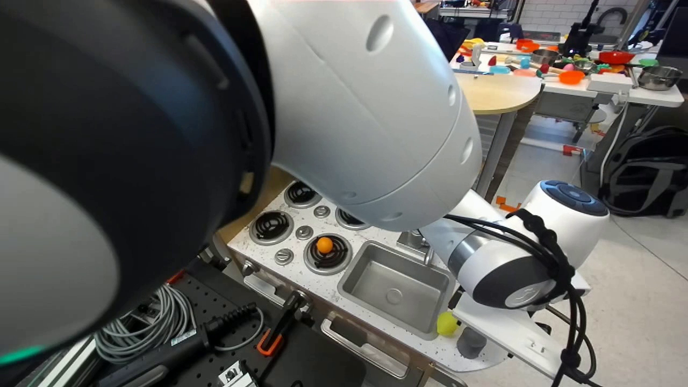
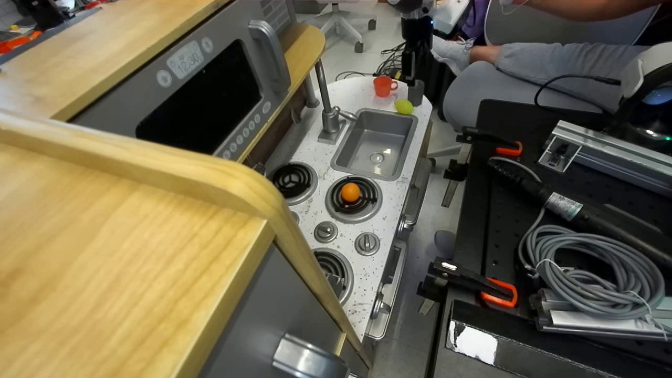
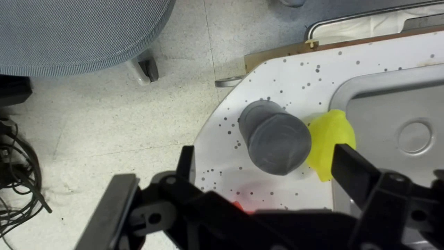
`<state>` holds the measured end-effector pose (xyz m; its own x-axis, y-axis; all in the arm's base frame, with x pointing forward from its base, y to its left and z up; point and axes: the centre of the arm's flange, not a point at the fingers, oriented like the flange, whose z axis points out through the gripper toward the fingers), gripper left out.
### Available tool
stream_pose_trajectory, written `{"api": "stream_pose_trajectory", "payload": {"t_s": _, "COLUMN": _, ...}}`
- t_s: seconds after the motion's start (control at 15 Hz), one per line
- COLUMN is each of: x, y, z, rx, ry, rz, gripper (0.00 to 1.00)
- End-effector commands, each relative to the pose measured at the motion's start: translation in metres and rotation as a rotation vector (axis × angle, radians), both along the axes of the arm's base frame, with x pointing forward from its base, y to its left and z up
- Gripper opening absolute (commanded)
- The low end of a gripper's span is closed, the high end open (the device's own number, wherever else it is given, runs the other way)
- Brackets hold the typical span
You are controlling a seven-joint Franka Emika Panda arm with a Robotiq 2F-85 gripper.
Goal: Move the grey cube to the right
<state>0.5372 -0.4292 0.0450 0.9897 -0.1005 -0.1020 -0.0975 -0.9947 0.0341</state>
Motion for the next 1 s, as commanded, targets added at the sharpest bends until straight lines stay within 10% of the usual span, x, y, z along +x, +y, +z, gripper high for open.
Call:
{"api": "stream_pose_trajectory", "payload": {"t_s": 0.0, "x": 0.010, "y": -0.007, "z": -0.024, "rx": 0.014, "ry": 0.017, "rz": -0.003, "gripper": 1.00}}
{"api": "stream_pose_trajectory", "payload": {"t_s": 0.33, "x": 0.013, "y": -0.002, "z": -0.039, "rx": 0.009, "ry": 0.020, "rz": 0.002, "gripper": 1.00}}
{"api": "stream_pose_trajectory", "payload": {"t_s": 0.93, "x": 0.021, "y": -0.009, "z": -0.019, "rx": -0.021, "ry": -0.006, "rz": -0.002, "gripper": 0.20}}
